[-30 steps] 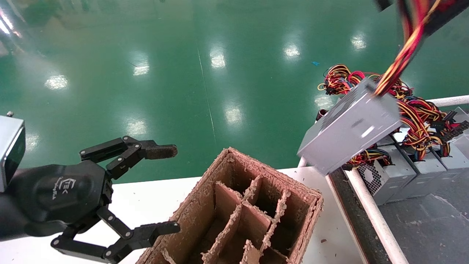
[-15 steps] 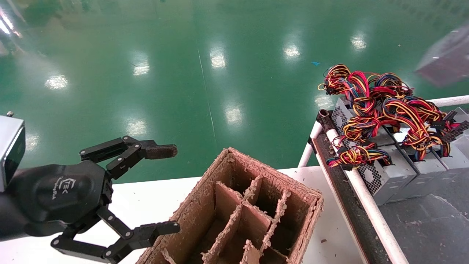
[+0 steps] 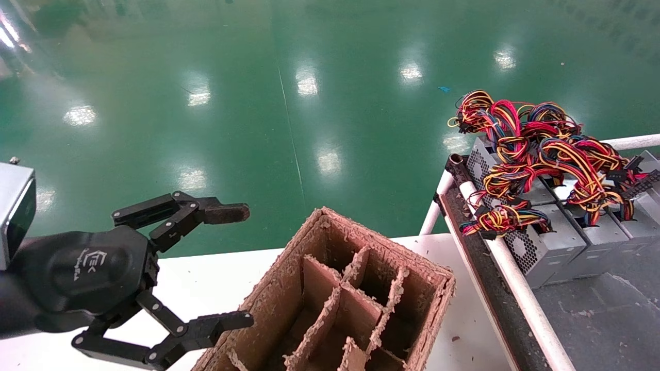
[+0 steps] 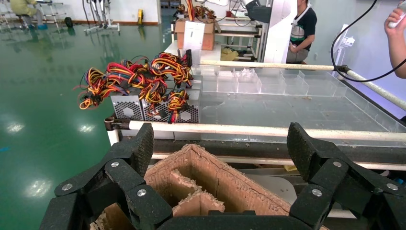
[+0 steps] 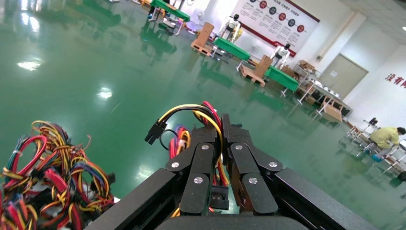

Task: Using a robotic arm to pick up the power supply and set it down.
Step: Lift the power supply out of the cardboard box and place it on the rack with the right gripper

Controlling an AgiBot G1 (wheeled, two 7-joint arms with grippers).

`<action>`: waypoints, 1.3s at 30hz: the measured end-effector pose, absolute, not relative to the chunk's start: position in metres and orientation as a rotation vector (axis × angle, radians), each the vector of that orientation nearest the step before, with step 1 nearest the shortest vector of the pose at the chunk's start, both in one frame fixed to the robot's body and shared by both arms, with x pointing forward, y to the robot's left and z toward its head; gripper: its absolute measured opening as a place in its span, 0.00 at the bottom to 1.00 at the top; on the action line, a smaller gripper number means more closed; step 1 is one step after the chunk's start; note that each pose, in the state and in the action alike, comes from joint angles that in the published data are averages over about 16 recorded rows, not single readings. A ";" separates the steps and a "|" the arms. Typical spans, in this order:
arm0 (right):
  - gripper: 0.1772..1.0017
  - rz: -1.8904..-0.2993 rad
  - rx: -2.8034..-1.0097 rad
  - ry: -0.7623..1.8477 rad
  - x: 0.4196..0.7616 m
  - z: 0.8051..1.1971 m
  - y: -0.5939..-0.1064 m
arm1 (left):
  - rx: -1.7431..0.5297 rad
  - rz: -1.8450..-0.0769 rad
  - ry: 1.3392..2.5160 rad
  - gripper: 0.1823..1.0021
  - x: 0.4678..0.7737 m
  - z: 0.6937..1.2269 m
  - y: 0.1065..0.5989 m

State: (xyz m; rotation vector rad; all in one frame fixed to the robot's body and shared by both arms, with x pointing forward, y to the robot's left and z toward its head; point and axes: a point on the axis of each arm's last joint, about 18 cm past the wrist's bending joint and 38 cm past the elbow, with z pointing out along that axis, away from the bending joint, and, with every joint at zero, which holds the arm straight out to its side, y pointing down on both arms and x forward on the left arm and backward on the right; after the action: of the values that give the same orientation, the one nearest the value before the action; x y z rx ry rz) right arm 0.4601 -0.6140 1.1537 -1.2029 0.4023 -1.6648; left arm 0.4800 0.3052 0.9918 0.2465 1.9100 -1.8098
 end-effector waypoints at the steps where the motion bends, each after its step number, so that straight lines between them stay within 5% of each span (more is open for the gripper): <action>1: 0.04 -1.663 -1.205 0.411 0.460 1.150 -0.617 | 0.246 -1.810 1.910 1.00 0.480 0.992 0.305; 22: 0.04 -1.561 -1.270 0.471 0.445 1.108 -0.629 | 0.246 -1.810 1.910 1.00 0.480 0.992 0.305; 39: 0.04 -1.441 -1.312 0.566 0.483 1.075 -0.620 | 0.246 -1.810 1.910 1.00 0.480 0.992 0.305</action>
State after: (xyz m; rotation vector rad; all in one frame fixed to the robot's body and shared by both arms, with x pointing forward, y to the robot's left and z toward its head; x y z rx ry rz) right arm 0.4831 -0.6203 1.0748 -1.3118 0.5663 -1.4410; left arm 0.4800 0.3052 0.9918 0.2465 1.9100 -1.8098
